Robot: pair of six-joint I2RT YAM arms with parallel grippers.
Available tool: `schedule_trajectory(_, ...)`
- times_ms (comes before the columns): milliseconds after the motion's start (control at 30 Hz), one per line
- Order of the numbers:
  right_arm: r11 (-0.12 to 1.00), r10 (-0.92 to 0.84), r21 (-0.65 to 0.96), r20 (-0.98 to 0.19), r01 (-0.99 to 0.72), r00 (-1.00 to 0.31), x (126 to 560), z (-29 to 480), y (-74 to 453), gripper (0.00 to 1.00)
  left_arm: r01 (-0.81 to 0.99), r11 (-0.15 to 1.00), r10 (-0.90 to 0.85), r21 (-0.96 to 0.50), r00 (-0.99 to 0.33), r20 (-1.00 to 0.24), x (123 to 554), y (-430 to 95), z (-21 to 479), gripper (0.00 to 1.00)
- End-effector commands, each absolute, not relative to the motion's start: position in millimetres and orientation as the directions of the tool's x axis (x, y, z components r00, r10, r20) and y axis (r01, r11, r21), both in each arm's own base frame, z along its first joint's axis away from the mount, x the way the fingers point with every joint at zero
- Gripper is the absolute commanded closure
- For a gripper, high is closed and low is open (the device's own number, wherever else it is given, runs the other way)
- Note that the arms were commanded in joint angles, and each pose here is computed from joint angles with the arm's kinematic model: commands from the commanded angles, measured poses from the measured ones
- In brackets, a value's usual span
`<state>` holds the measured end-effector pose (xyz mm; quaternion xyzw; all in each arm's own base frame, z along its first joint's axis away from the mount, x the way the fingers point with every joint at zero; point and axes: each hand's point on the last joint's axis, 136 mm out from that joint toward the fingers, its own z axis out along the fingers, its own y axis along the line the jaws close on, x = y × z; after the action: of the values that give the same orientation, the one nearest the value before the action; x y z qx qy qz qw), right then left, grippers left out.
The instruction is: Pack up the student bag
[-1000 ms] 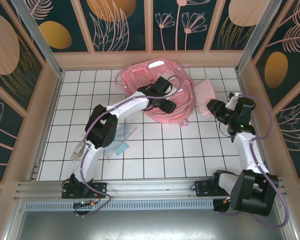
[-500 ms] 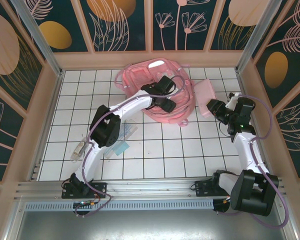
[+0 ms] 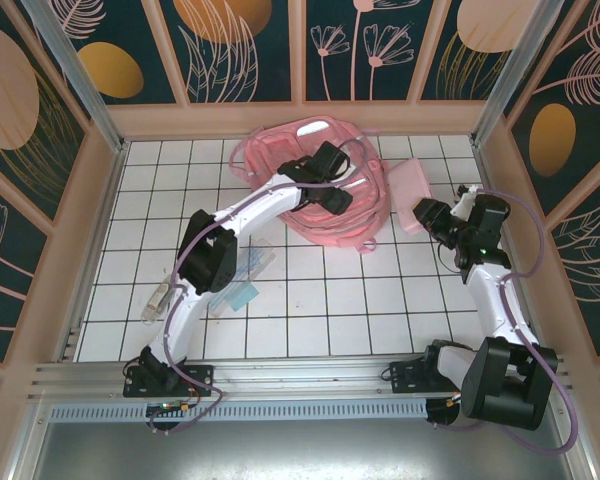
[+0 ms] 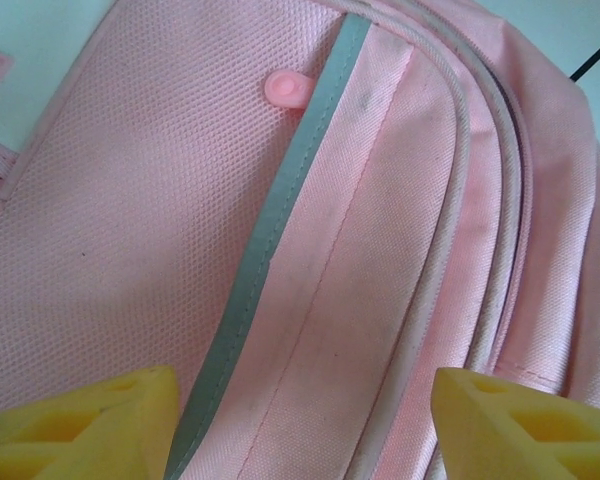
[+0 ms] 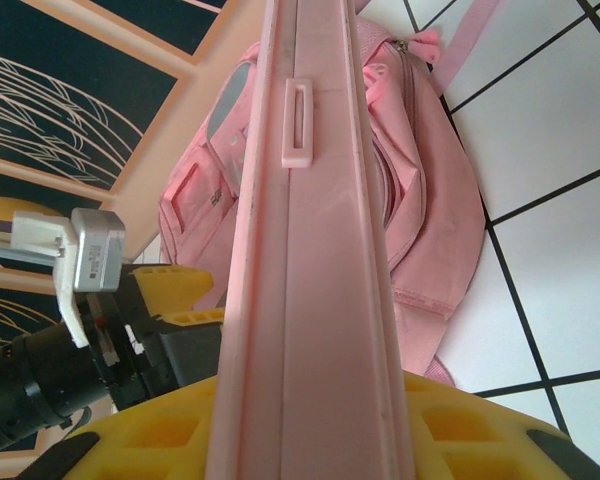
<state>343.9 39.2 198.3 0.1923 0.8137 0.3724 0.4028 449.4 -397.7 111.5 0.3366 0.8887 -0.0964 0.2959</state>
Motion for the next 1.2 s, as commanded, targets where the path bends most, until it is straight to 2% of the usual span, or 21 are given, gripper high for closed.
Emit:
schedule_trajectory(0,0.643,0.611,0.765,-0.546,-0.045,-0.573,348.3,213.6,41.1,1.00,0.671,0.739,0.608,0.060,-0.626,-0.489,443.5,-386.2,56.2,0.29)
schedule_trajectory(200,0.644,0.611,0.764,-0.548,-0.044,-0.571,350.0,214.7,40.5,1.00,0.707,0.707,0.638,-0.022,-0.650,-0.413,424.3,-389.2,20.3,0.26)
schedule_trajectory(367,0.639,0.613,0.768,-0.543,-0.043,-0.573,351.7,214.4,41.2,1.00,0.689,0.725,0.636,-0.007,-0.673,-0.378,431.5,-375.3,-2.3,0.26)
schedule_trajectory(533,0.645,0.610,0.763,-0.549,-0.044,-0.571,350.1,215.9,41.4,1.00,0.657,0.751,0.645,0.062,-0.712,-0.276,439.2,-343.9,-58.0,0.29)
schedule_trajectory(567,0.646,0.610,0.762,-0.551,-0.044,-0.569,349.1,216.9,41.2,1.00,0.659,0.751,0.647,0.047,-0.720,-0.251,435.4,-340.7,-71.7,0.32)
schedule_trajectory(633,0.651,0.608,0.758,-0.555,-0.044,-0.567,347.9,218.1,41.1,1.00,0.652,0.758,0.636,0.012,-0.736,-0.232,433.3,-339.6,-78.2,0.42)
schedule_trajectory(700,0.655,0.606,0.754,-0.560,-0.045,-0.565,347.1,220.0,40.9,1.00,0.644,0.764,0.620,-0.033,-0.748,-0.238,432.6,-342.4,-76.2,0.55)
schedule_trajectory(733,0.657,0.606,0.752,-0.563,-0.046,-0.562,347.0,221.5,40.4,1.00,0.635,0.771,0.609,-0.051,-0.758,-0.235,431.9,-342.5,-76.3,0.66)
schedule_trajectory(833,0.661,0.606,0.748,-0.572,-0.049,-0.553,346.5,225.1,39.6,1.00,0.622,0.778,0.587,-0.093,-0.771,-0.246,430.6,-346.4,-64.9,0.97)
schedule_trajectory(867,0.662,0.606,0.748,-0.573,-0.050,-0.552,346.4,225.9,39.5,1.00,0.618,0.779,0.577,-0.106,-0.773,-0.264,430.7,-349.6,-55.3,1.00)
schedule_trajectory(1000,0.657,0.608,0.752,-0.571,-0.054,-0.551,346.4,227.1,40.4,1.00,0.587,0.793,0.492,-0.161,-0.774,-0.398,442.9,-363.5,6.7,1.00)
schedule_trajectory(1167,0.648,0.604,0.759,-0.559,-0.058,-0.567,345.4,223.9,44.2,1.00,0.514,0.798,0.254,-0.313,-0.759,-0.599,473.6,-373.1,120.2,1.00)
